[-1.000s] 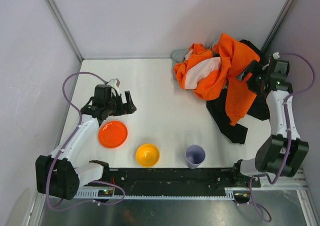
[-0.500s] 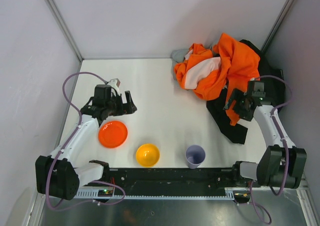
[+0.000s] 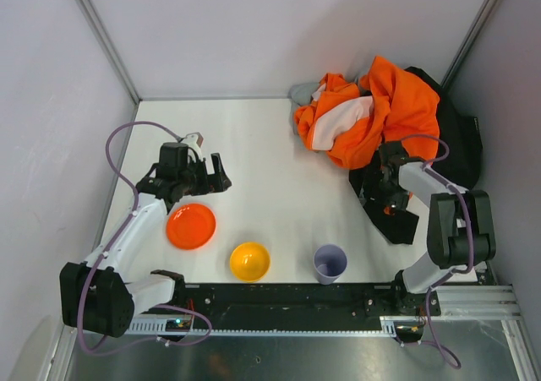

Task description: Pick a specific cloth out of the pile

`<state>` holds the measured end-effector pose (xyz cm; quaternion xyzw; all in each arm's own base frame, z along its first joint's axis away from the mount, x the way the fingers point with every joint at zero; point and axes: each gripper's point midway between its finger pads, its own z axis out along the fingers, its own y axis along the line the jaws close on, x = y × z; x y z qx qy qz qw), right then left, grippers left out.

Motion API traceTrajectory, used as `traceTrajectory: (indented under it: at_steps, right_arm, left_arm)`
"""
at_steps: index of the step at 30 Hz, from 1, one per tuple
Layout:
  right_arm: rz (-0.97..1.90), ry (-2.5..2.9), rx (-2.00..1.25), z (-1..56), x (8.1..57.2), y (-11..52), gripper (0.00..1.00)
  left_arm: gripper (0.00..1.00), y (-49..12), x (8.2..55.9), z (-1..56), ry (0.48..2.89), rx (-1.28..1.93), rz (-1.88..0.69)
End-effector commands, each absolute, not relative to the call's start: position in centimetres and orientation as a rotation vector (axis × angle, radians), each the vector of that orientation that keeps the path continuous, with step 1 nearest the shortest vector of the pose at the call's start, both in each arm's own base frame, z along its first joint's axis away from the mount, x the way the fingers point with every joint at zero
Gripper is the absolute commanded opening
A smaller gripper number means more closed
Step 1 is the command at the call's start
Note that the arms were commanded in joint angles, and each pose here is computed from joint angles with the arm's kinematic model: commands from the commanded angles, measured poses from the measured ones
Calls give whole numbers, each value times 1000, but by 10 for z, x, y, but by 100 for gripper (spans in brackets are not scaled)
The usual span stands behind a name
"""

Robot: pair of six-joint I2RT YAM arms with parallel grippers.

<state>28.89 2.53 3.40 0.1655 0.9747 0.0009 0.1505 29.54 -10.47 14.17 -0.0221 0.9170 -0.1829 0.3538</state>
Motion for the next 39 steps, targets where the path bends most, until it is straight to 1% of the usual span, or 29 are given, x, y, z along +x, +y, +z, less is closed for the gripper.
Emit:
traceTrajectory:
  at_steps: [1, 6, 8, 10, 12, 14, 15, 17, 18, 19, 22, 26, 32, 38, 39]
  right_arm:
    - [-47, 2827, 429, 20, 290, 30, 91]
    - [-46, 2890, 426, -2, 286, 33, 88]
    - [-15, 2906, 434, -9, 285, 34, 85]
    - [55, 2911, 456, -13, 286, 37, 79]
    - [122, 2905, 478, -14, 287, 36, 66]
    - [173, 2887, 493, -11, 290, 33, 37]
    - [187, 2871, 511, -8, 292, 29, 28]
    - [207, 2841, 524, -1, 296, 23, 12]
    - [215, 2826, 534, 2, 298, 20, 6]
    - [220, 2814, 537, 6, 299, 18, 3]
    - [209, 2768, 544, 22, 305, 10, 0]
    - [173, 2651, 523, 67, 321, -1, 0]
    - [156, 2398, 494, 164, 360, -21, 0]
    - [183, 2193, 469, 265, 408, -37, 0]
    - [186, 2185, 465, 274, 418, -39, 0]
  left_arm:
    - [100, -107, 300, 151, 2332, -40, -497]
    - [99, -107, 300, 150, 2338, -41, -495]
    - [100, -107, 300, 150, 2337, -39, -493]
    - [100, -106, 300, 149, 2338, -42, -489]
    - [100, -106, 301, 149, 2339, -44, -486]
    - [100, -106, 301, 149, 2340, -44, -485]
    - [100, -105, 301, 148, 2341, -44, -483]
    - [99, -105, 301, 148, 2342, -44, -482]
    - [99, -105, 301, 148, 2342, -45, -481]
    - [100, -105, 301, 148, 2341, -45, -480]
    - [100, -105, 301, 149, 2339, -45, -477]
    - [99, -105, 302, 149, 2339, -44, -480]
    - [100, -111, 300, 155, 2325, -17, -522]
    - [100, -115, 300, 161, 2305, 4, -549]
    - [99, -115, 300, 161, 2302, 7, -553]
